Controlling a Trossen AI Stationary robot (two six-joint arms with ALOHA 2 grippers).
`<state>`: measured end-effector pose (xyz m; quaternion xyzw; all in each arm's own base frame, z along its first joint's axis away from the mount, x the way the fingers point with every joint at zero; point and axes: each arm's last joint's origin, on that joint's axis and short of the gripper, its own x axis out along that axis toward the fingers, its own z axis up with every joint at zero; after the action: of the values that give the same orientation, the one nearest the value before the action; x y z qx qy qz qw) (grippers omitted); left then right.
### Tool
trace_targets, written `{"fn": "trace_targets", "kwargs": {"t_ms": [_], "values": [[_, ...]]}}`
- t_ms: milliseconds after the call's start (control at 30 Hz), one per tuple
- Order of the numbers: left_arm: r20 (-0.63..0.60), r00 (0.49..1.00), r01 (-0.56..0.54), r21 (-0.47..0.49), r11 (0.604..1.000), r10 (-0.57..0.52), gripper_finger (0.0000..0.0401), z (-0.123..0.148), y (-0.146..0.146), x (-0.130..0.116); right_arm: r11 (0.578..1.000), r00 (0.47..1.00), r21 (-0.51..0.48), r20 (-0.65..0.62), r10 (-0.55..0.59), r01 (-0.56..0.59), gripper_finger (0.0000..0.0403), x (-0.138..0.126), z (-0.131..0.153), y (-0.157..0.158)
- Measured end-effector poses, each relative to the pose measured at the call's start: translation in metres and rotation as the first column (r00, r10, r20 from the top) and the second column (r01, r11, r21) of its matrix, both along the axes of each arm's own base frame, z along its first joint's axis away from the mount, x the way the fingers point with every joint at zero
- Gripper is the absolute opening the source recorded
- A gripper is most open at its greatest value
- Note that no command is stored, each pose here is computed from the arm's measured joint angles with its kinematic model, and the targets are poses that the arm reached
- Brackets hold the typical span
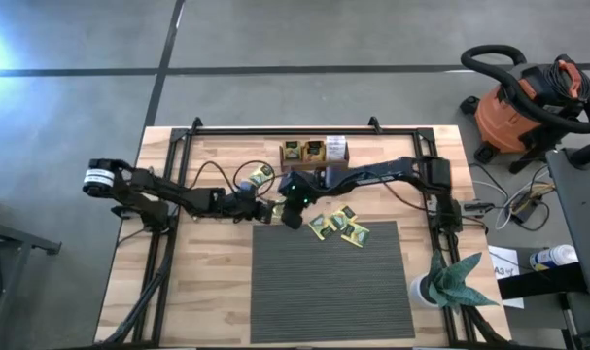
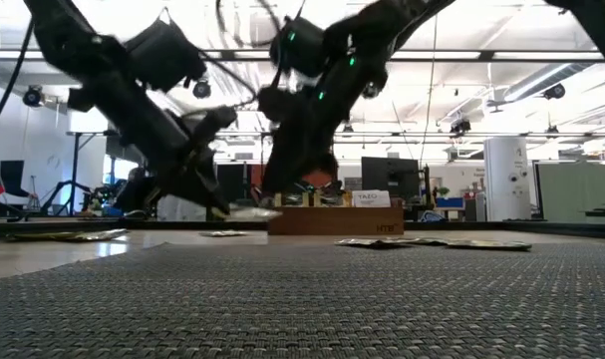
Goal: Pick & Place Tea
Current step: Put the yellow tea bag into the left section of the wooden organizer
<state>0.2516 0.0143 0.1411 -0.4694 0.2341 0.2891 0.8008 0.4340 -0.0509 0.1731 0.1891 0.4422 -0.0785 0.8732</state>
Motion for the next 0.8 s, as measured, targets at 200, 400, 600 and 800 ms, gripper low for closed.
{"fn": "trace_targets", "kwargs": {"t_ms": [200,400,600,800], "values": [[-0.158,0.97,0.215,0.203,0.955,-0.185,0.0001,0.044,0.0,0.0,0.986,0.995,-0.146,0.05,0.084,-0.076,0.0079,-0.028,0.061,-0.017],[-0.501,0.789,0.597,0.483,0.641,-0.357,0.0001,0.106,-0.009,0.013,0.946,0.979,-0.288,0.091,0.181,-0.149,0.0079,-0.055,0.104,-0.04],[-0.775,0.6,0.797,0.555,0.239,-0.198,0.0,0.139,-0.017,0.036,0.926,0.963,-0.31,0.092,0.255,-0.215,0.0079,-0.063,0.112,-0.044],[-0.841,0.525,0.849,0.509,0.14,-0.129,0.0,0.149,-0.01,0.054,0.916,0.952,-0.314,0.093,0.293,-0.252,0.0079,-0.06,0.113,-0.031]]}}
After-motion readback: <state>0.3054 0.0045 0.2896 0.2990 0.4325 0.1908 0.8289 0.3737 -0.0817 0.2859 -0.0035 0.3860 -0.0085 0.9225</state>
